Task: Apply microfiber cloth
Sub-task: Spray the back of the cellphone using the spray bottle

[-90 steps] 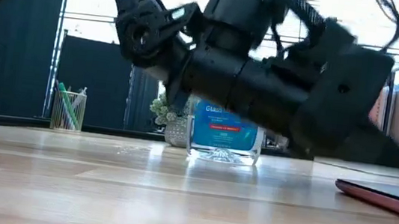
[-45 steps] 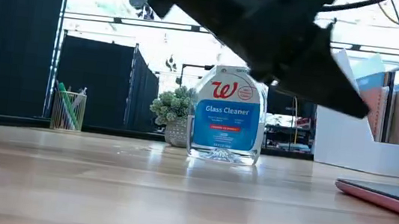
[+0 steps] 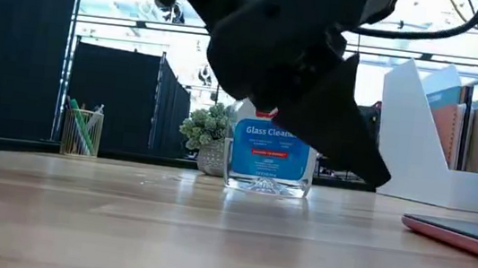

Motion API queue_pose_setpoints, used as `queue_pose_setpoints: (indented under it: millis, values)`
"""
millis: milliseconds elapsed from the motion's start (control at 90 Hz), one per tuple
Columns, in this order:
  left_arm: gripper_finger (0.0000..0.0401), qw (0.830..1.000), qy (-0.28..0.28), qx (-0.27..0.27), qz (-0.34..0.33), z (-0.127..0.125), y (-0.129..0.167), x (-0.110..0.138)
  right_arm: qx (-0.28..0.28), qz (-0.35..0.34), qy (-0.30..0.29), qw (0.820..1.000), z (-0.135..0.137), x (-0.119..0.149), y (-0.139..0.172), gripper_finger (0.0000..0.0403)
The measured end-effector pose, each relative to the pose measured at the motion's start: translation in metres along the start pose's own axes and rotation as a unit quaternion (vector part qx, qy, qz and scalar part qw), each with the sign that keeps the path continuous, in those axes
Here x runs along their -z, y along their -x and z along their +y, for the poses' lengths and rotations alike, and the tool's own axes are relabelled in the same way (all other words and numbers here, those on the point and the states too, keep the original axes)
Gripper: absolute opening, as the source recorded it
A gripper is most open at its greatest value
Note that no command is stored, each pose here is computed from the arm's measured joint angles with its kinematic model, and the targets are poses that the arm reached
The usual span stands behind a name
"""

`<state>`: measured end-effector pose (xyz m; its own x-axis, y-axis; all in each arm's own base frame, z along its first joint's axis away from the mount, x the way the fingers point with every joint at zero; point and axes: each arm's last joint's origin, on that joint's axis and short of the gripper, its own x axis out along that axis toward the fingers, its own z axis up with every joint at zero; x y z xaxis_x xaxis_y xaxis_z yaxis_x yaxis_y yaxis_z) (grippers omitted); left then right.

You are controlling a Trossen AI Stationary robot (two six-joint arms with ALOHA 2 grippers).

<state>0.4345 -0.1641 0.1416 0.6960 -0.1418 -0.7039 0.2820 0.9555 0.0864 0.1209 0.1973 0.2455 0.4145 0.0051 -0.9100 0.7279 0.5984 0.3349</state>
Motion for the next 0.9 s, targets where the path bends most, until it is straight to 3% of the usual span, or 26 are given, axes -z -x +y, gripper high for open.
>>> queue_pose_setpoints:
  millis: [200,433,633,900]
  values:
    - [0.0015,1.0,0.009,0.005,0.004,-0.005,-0.009,0.006,-0.066,-0.067,0.021,0.995,0.012,-0.004,-0.001,0.0263]
    - [0.0015,0.999,0.014,0.022,-0.024,-0.01,-0.021,0.008,-0.082,-0.117,0.027,0.989,0.023,-0.01,-0.012,0.0263]
    - [0.0015,0.999,0.024,0.022,-0.025,-0.009,-0.025,0.01,-0.055,-0.101,0.027,0.993,0.042,-0.002,-0.055,0.0263]
    - [0.0015,0.998,0.037,0.024,-0.046,-0.01,-0.034,0.013,-0.032,-0.058,-0.029,0.997,0.053,0.02,-0.111,0.0263]
